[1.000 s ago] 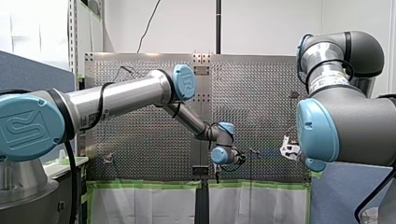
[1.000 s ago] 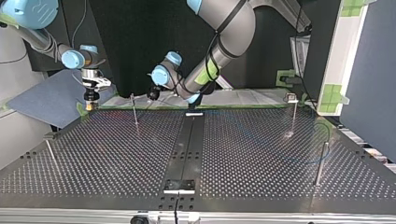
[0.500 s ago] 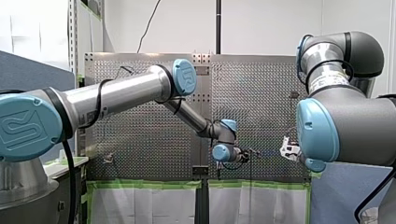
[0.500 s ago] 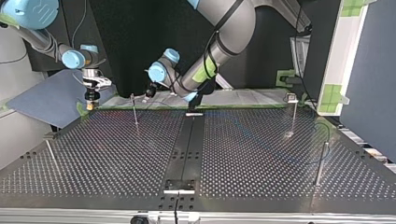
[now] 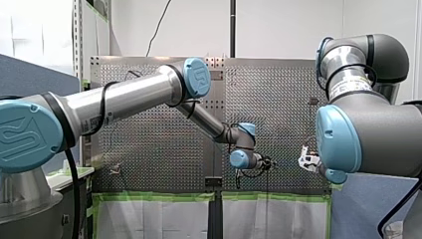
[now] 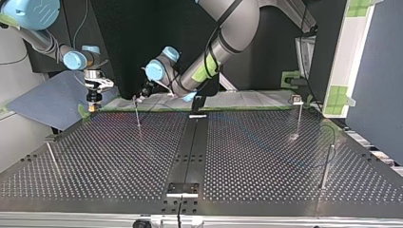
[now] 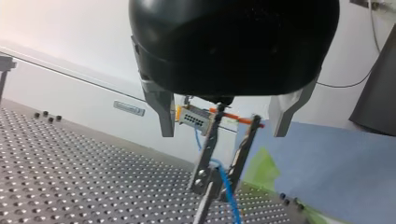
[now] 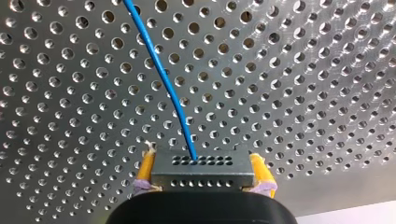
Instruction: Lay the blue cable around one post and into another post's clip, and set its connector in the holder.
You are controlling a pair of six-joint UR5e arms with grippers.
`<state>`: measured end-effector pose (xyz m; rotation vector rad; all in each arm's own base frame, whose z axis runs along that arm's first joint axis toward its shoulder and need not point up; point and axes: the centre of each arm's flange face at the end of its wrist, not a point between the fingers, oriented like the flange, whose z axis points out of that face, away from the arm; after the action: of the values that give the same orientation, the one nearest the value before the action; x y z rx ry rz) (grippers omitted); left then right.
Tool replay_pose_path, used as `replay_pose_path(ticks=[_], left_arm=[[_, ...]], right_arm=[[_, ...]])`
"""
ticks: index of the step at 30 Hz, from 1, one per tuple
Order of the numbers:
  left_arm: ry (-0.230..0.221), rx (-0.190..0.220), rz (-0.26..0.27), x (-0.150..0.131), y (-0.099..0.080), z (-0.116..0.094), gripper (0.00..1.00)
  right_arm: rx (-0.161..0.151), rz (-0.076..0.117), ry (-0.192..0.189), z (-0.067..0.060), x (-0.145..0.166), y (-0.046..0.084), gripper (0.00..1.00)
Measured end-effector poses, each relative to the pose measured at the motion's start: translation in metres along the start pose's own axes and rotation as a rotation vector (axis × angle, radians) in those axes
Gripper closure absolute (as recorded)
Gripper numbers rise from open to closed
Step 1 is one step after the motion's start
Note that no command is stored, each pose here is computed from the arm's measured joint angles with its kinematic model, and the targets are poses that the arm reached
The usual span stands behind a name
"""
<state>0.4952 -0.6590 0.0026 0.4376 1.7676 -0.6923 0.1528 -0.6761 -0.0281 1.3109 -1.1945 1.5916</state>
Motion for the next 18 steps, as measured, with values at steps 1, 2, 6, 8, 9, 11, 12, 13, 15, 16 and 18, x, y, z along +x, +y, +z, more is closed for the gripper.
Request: replay_pose_path(ticks=[1, 2, 6, 8, 9, 11, 12, 13, 15, 16, 18], left_arm=[[0.004, -0.001, 0.002, 0.0012, -0.0002, -0.0008, 0.00], [0.008, -0.001, 0.003, 0.0023, -0.0005, -0.0015, 0.00], [0.016, -0.001, 0.007, 0.0054, -0.0026, -0.0035, 0.00], [0.017, 0.000, 0.008, 0.0055, -0.0039, -0.0037, 0.00], [0.016, 0.000, 0.008, 0.0054, -0.0046, -0.0038, 0.00], [0.016, -0.002, 0.008, 0.0053, -0.0053, -0.0038, 0.00], [0.016, -0.004, 0.008, 0.0054, -0.0054, -0.0040, 0.00], [0.016, -0.006, 0.009, 0.0053, -0.0054, -0.0040, 0.00], [0.017, -0.010, 0.009, 0.0055, -0.0055, -0.0044, 0.00], [0.018, -0.011, 0.010, 0.0057, -0.0059, -0.0046, 0.00], [0.019, -0.012, 0.010, 0.0061, -0.0068, -0.0050, 0.00]], right_arm=[[0.000, 0.000, 0.000, 0.0000, 0.0000, 0.0000, 1.00], [0.000, 0.000, 0.000, 0.0000, 0.0000, 0.0000, 1.00], [0.000, 0.000, 0.000, 0.0000, 0.0000, 0.0000, 1.00], [0.000, 0.000, 0.000, 0.0000, 0.0000, -0.0001, 1.00], [0.000, 0.000, 0.000, 0.0000, 0.0000, -0.0001, 1.00], [0.001, 0.000, 0.000, 0.0000, 0.0000, -0.0001, 1.00], [0.001, 0.000, 0.000, 0.0001, 0.0001, -0.0001, 1.00], [0.001, 0.000, 0.000, 0.0001, 0.0000, -0.0001, 1.00], [0.001, 0.000, -0.001, 0.0000, 0.0000, -0.0001, 1.00], [0.001, 0.000, 0.000, 0.0001, 0.0000, -0.0001, 1.00], [0.002, 0.000, 0.000, 0.0001, 0.0000, -0.0002, 1.00]])
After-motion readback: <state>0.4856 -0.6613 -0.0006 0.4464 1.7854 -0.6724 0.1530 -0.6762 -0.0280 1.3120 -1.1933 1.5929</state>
